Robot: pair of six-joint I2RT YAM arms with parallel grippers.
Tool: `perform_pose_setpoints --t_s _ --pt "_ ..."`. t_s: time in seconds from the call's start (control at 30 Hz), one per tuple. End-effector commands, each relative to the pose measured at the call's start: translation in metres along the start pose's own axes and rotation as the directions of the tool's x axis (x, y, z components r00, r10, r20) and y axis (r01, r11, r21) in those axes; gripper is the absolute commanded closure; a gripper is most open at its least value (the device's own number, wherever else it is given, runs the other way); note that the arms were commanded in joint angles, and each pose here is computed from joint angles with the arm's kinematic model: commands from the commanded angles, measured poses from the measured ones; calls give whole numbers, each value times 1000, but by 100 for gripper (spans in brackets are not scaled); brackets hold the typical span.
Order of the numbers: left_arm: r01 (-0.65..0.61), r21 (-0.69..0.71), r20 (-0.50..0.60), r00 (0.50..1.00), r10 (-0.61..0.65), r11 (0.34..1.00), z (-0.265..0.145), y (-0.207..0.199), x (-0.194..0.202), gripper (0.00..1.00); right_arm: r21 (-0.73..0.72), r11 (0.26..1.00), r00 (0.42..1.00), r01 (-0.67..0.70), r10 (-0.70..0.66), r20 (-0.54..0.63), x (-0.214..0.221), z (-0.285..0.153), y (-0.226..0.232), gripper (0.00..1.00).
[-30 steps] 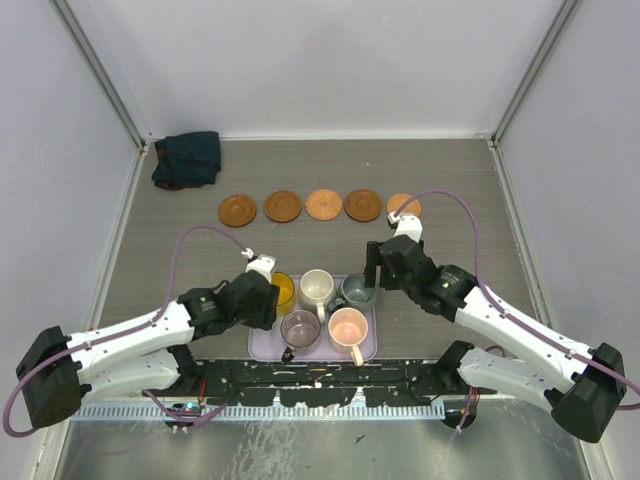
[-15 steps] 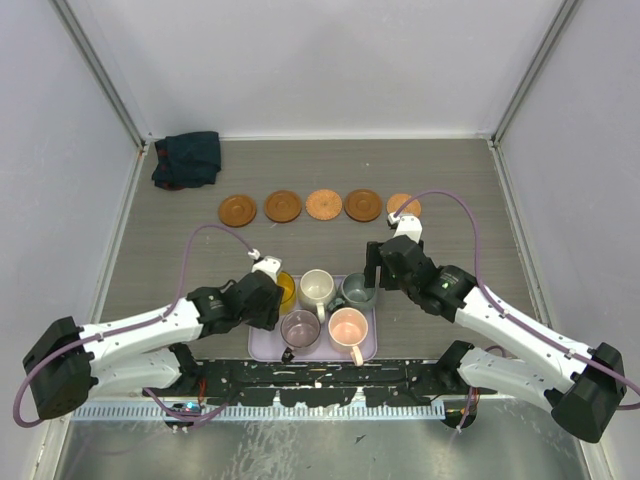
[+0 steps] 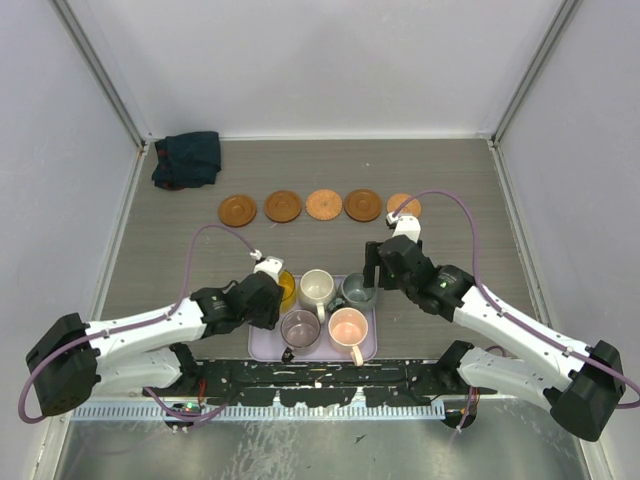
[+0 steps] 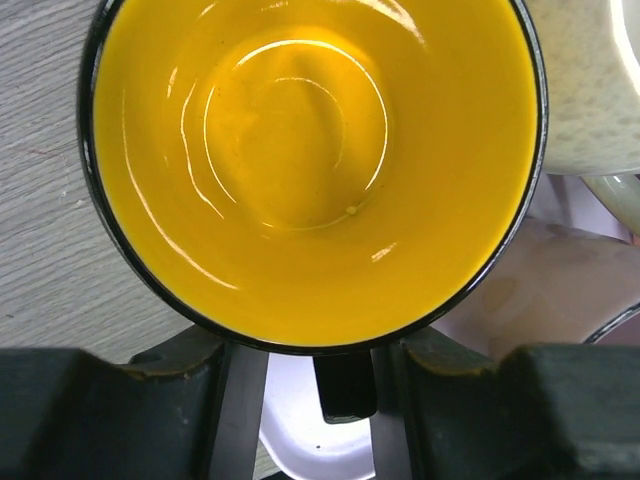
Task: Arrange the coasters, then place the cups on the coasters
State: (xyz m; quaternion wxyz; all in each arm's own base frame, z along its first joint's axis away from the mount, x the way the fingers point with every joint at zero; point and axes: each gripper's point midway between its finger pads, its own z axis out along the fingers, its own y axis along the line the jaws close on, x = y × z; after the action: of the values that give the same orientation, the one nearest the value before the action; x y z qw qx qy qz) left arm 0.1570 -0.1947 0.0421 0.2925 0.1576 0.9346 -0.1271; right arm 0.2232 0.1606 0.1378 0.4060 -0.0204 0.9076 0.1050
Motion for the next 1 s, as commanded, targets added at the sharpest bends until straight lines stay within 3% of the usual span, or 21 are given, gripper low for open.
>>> perform_pose_setpoints --t_s 0.0,0.37,0.6,0.97 --pt "9 -6 39 999 -9 1000 5 -1 -7 62 -15 1000 999 -2 2 36 -8 1 5 21" --pt "9 -28 54 999 -7 1000 6 2 -10 99 -12 1000 999 3 -3 36 -7 1 4 20" --pt "9 -33 121 993 -5 999 -5 3 -28 100 -4 1000 999 8 -7 34 -4 3 1 21" --pt "7 -64 322 947 14 998 -36 6 -83 100 26 1000 998 -2 0 65 -5 5 -6 21"
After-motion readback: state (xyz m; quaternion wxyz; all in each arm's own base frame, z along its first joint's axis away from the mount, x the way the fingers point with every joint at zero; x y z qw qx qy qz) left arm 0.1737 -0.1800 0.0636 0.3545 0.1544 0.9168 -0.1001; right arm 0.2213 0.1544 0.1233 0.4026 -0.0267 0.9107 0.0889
